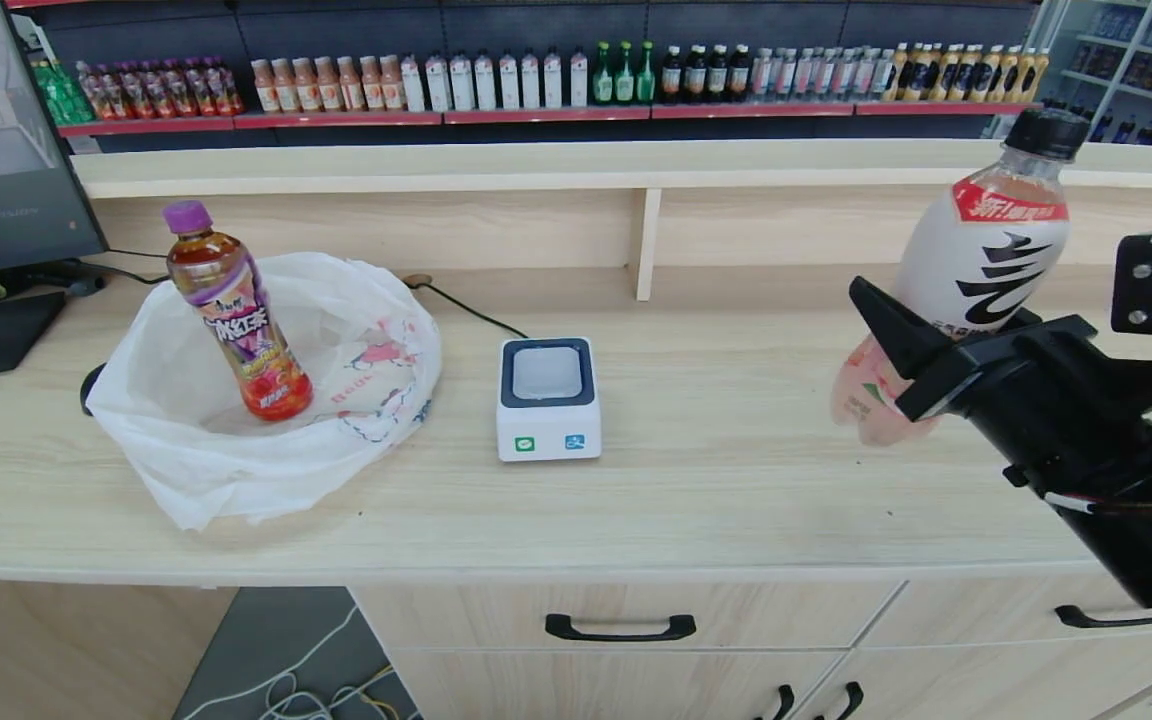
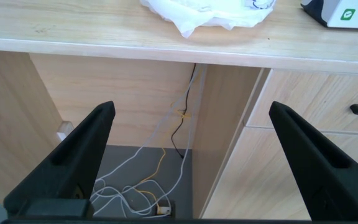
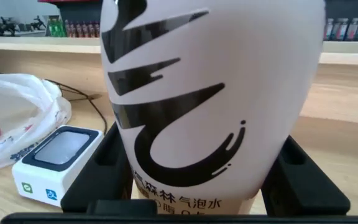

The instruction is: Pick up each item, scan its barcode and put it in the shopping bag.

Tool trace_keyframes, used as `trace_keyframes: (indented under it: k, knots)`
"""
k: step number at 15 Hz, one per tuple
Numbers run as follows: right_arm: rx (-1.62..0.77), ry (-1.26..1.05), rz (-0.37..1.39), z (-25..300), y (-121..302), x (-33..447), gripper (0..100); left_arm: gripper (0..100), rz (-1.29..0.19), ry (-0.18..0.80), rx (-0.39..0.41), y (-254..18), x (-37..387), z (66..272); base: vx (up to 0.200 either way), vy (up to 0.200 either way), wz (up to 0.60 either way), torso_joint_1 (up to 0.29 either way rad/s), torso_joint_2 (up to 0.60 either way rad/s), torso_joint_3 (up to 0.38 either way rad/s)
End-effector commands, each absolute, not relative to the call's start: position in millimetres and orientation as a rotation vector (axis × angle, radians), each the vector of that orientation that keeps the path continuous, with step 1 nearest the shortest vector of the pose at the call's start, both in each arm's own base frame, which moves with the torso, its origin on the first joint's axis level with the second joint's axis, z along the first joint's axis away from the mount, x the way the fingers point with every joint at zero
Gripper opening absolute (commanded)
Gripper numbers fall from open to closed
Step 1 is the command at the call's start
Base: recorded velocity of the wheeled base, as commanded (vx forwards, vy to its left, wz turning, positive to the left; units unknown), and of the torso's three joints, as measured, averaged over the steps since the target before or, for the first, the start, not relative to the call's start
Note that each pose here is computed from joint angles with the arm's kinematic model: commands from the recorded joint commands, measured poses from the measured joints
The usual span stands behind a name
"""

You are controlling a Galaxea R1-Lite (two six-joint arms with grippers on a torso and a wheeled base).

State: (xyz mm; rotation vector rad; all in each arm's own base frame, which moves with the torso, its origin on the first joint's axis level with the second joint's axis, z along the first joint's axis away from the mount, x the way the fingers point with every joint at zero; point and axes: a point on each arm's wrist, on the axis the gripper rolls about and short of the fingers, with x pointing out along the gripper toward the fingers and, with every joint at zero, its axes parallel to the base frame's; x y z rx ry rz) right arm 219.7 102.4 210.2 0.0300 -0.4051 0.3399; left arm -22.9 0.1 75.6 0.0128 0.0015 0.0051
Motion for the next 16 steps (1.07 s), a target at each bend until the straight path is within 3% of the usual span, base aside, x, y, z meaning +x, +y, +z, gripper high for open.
trace_keyframes:
  k: [1, 4, 7, 13, 16]
  knots:
    - [0.030, -0.390, 0.323, 206.8, 98.6, 222.6, 0, 100, 0.006, 0.002, 0.012, 0.1, -22.9, 75.6, 0.000, 0.000, 0.00, 0.000, 0.00, 0.000]
    - [0.033, -0.387, 0.318, 205.2, 97.9, 223.7, 0, 100, 0.006, 0.000, 0.011, 0.1, -22.9, 75.7, 0.000, 0.000, 0.00, 0.000, 0.00, 0.000]
    - [0.031, -0.384, 0.323, 204.3, 98.7, 222.8, 0, 100, 0.006, 0.000, 0.011, 0.1, -22.9, 75.7, -0.200, 0.000, 0.00, 0.009, 0.00, 0.001]
    - [0.031, -0.381, 0.318, 203.7, 95.4, 218.9, 0, 100, 0.006, 0.002, 0.011, 0.1, -22.8, 75.3, 0.000, 0.000, 0.00, 0.000, 0.00, 0.000]
    - [0.031, -0.385, 0.316, 204.8, 94.7, 218.2, 0, 100, 0.006, 0.002, 0.009, 0.1, -22.8, 75.3, 0.000, 0.200, 0.00, 0.002, 0.00, 0.004]
